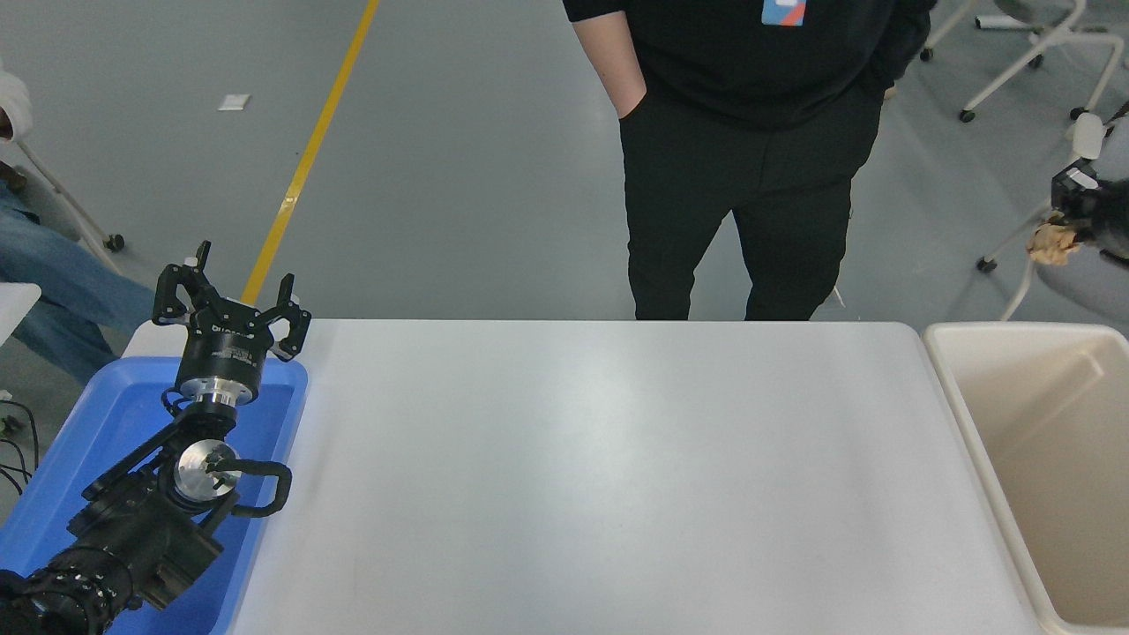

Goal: Pick up paper ball place in dustbin

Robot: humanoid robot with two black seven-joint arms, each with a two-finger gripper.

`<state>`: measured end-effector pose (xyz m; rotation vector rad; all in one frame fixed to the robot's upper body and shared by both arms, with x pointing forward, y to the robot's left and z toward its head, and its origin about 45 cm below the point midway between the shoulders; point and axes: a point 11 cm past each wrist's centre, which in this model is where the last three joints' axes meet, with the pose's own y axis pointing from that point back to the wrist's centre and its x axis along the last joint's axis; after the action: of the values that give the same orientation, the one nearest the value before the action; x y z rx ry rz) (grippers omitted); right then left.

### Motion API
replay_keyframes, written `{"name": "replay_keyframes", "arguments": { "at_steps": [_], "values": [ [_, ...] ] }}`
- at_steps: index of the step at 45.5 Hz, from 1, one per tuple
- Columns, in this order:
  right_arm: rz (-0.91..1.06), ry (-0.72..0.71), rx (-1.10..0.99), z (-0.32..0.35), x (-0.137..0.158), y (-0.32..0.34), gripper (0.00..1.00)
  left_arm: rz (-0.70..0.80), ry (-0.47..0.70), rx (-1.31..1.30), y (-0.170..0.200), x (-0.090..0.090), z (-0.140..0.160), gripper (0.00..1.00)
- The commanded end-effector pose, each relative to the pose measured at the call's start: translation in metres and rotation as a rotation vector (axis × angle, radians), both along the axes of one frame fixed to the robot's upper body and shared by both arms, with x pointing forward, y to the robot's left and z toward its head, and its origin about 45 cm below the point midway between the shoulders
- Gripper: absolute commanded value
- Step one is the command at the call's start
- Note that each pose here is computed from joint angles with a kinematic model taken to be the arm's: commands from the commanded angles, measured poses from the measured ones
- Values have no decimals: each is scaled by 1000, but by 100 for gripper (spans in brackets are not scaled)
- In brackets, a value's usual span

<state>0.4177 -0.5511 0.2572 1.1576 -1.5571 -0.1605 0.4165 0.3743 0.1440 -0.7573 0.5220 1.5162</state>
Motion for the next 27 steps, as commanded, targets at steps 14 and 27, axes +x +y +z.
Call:
{"name": "replay_keyframes", "arguments": {
  "at_steps": [14,27],
  "values": [
    [-356,13,-24,-131,-106,-45,0,1,-1,0,0,0,0,99],
    [-385,54,26,-172,-126,-26,0,0,0,0,0,0,0,99]
  ]
}}
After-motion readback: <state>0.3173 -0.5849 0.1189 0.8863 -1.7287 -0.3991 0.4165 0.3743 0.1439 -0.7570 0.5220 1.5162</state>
